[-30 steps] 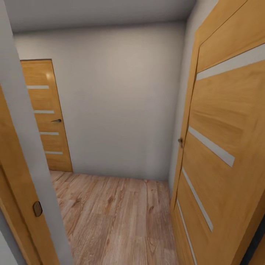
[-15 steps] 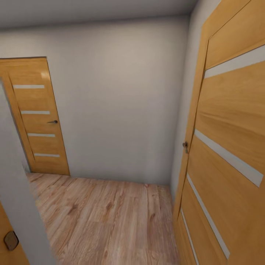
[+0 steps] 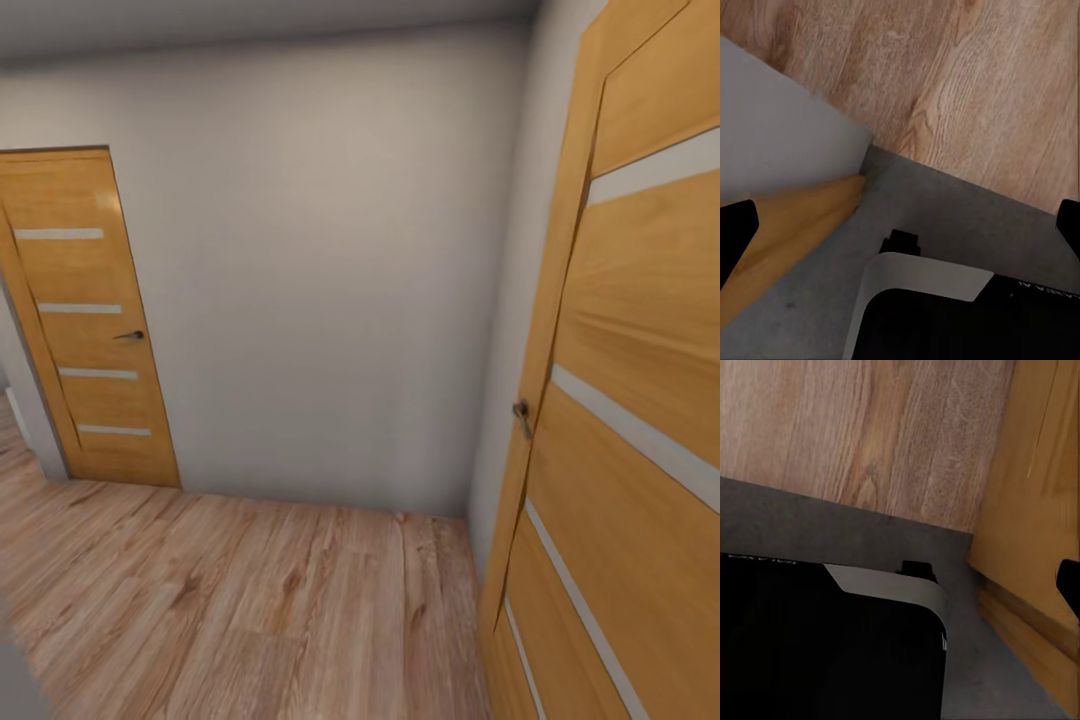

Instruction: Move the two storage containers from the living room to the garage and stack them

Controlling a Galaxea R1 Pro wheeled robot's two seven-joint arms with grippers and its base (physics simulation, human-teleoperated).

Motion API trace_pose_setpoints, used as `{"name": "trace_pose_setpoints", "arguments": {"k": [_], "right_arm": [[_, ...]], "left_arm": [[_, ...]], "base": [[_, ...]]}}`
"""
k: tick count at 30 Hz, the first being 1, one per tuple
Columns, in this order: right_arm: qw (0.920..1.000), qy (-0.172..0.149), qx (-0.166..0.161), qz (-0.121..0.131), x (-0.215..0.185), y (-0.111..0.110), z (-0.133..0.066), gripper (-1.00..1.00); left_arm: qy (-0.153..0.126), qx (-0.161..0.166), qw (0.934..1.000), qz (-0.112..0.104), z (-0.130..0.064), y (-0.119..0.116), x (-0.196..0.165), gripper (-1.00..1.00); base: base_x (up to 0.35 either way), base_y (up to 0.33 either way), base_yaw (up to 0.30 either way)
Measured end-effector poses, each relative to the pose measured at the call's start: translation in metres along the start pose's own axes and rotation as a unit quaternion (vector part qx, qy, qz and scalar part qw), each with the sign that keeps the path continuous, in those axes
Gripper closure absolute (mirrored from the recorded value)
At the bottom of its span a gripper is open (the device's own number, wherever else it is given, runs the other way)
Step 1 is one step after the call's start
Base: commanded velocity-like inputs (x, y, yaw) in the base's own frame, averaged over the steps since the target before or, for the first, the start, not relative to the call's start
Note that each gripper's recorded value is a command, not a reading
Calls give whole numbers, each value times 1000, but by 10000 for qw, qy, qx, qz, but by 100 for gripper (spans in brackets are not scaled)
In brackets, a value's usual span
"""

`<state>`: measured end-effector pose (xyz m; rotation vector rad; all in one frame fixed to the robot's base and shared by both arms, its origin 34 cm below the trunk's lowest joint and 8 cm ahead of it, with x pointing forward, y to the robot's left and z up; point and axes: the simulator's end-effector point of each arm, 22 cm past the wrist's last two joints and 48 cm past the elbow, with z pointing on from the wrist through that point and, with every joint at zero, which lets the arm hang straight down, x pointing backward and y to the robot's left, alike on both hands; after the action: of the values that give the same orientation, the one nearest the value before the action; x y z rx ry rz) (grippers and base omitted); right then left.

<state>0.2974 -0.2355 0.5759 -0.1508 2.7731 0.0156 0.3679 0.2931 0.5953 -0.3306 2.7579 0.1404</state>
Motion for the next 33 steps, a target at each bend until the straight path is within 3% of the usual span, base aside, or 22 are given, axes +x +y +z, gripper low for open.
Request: {"name": "trace_pose_setpoints", "arguments": {"k": [33], "right_arm": [[10000,10,-8,-7,1,0,0,-100]], "left_arm": [[-1,-8,10000,-4,0,1,0,-100]], "base": [[321,0,0]]}}
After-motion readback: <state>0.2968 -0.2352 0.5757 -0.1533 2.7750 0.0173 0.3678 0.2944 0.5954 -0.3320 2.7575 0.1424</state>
